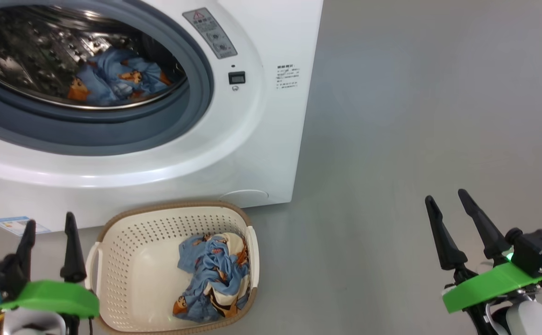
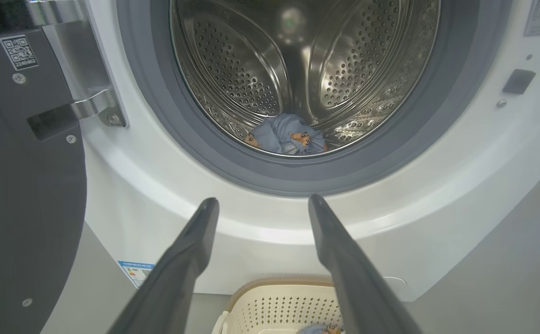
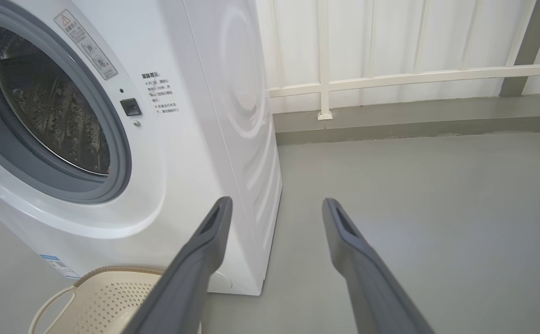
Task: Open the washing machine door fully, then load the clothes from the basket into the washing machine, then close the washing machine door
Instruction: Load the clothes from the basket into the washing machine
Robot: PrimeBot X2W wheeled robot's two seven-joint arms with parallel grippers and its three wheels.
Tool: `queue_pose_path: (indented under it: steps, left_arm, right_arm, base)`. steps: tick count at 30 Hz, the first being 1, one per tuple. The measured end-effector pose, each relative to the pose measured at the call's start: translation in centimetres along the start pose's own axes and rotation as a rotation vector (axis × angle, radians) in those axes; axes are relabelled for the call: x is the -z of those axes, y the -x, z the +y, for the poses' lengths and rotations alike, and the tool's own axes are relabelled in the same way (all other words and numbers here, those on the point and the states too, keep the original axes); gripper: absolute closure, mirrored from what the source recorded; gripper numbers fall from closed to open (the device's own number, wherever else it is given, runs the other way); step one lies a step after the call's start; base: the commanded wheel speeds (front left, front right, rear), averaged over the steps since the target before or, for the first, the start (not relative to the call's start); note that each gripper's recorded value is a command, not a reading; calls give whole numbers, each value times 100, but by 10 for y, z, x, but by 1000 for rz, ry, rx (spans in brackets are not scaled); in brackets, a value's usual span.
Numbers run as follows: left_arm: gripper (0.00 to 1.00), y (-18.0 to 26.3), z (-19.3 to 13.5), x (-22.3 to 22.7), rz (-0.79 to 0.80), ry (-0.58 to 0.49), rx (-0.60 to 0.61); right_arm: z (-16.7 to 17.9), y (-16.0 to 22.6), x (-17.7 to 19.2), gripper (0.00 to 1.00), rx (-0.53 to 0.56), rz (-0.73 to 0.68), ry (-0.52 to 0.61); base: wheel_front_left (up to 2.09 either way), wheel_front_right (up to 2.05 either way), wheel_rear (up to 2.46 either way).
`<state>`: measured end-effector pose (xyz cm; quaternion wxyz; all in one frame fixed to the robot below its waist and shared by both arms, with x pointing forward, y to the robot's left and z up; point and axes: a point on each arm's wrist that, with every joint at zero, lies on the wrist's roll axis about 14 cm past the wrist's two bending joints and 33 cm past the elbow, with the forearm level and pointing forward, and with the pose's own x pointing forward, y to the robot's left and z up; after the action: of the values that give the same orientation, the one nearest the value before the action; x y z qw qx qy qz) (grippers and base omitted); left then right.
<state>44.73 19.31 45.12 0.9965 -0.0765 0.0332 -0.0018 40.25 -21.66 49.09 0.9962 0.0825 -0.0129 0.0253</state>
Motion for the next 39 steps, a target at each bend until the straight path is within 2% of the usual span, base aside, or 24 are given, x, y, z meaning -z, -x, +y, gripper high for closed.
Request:
queue_pose_path:
  steps: [16,39]
  left_arm:
    - [0,42,2,-5,-17,-3,0]
    - [0,44,-2,1,-3,11,9]
  right_arm:
    - [-4,19,-4,0,16,-6,-1]
    - [-8,21,0,0,29,5,-2]
  base:
    - [0,0,0]
    - [0,0,0]
